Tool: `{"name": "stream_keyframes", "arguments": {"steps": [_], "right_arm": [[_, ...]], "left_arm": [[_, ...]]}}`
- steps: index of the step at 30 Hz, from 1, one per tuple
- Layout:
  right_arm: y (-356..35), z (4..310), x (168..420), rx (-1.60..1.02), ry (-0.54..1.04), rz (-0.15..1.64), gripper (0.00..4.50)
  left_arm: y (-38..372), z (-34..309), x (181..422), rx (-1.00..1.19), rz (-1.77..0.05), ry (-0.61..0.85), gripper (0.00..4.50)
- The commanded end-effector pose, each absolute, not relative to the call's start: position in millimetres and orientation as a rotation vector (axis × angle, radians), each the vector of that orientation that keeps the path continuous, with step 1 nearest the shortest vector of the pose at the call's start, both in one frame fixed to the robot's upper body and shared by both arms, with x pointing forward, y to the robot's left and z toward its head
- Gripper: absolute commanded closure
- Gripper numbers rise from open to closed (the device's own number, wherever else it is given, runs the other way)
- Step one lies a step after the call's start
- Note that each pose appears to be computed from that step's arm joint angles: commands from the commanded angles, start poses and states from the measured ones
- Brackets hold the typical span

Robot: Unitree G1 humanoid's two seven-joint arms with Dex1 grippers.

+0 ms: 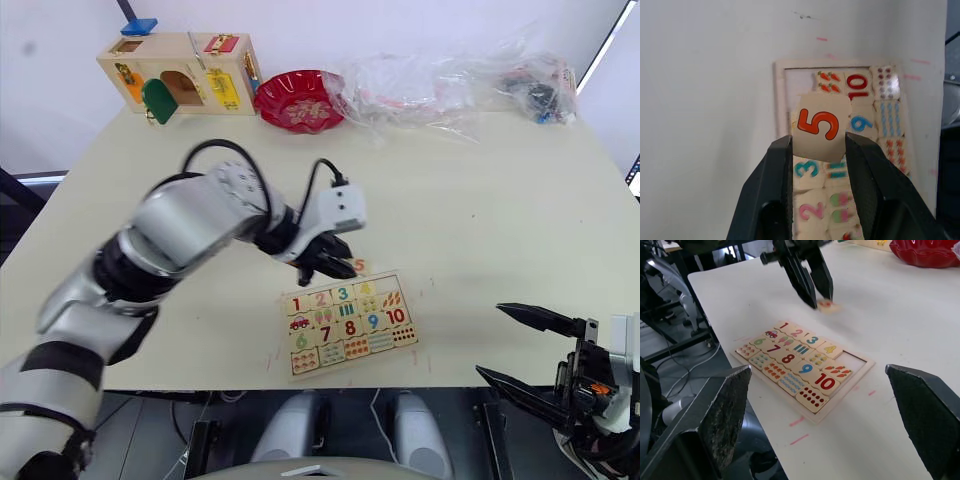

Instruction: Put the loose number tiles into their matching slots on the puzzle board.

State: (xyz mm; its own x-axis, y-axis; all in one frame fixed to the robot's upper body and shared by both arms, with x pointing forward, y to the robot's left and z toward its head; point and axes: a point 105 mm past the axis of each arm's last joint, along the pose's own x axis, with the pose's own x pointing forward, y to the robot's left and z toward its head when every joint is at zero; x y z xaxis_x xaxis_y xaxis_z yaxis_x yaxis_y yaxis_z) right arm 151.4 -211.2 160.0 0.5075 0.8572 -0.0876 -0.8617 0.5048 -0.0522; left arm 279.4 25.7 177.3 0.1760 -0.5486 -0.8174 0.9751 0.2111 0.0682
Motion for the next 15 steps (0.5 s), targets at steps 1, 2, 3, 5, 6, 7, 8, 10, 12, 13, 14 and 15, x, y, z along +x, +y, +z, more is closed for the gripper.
{"name": "stream_keyframes", "arguments": {"steps": [1,2,3,5,6,7,8,10,12,13,14,15], "right_arm": [[-215.8,163.6,151.3,-0.112,0.035,1.029,0.00],[-217.4,162.6,151.6,-0.113,0.038,1.028,0.00],[-218.3,161.8,151.8,-0.114,0.039,1.027,0.00],[-218.3,161.2,152.7,-0.113,0.039,1.027,0.00],[-217.8,161.3,153.0,-0.112,0.037,1.028,0.00],[-217.1,161.2,152.9,-0.112,0.037,1.030,0.00],[-216.6,161.0,153.0,-0.111,0.037,1.032,0.00],[-216.7,161.1,153.3,-0.110,0.034,1.032,0.00],[-216.7,161.0,153.6,-0.111,0.032,1.033,0.00],[-216.6,160.9,153.8,-0.111,0.031,1.033,0.00],[-216.5,160.6,154.0,-0.112,0.031,1.033,0.00],[-216.3,160.2,154.1,-0.111,0.028,1.032,0.00]], "left_arm": [[17.5,179.1,281.3,0.726,-1.158,0.750,3.43],[12.6,174.1,281.7,0.736,-1.149,0.753,3.43],[9.1,170.3,281.2,0.739,-1.147,0.759,3.43],[6.2,166.9,280.8,0.742,-1.144,0.763,3.43],[4.7,165.0,281.9,0.745,-1.132,0.761,3.43],[2.6,162.3,281.9,0.751,-1.126,0.760,3.43],[1.2,160.1,282.1,0.757,-1.118,0.760,3.43],[-0.6,155.9,282.4,0.761,-1.106,0.764,3.43],[-2.4,153.9,283.1,0.764,-1.094,0.761,3.43],[-2.9,153.1,283.6,0.765,-1.087,0.760,3.43],[-3.3,151.9,284.2,0.765,-1.080,0.762,3.43],[-3.8,150.6,286.3,0.772,-1.060,0.758,3.43]]}}
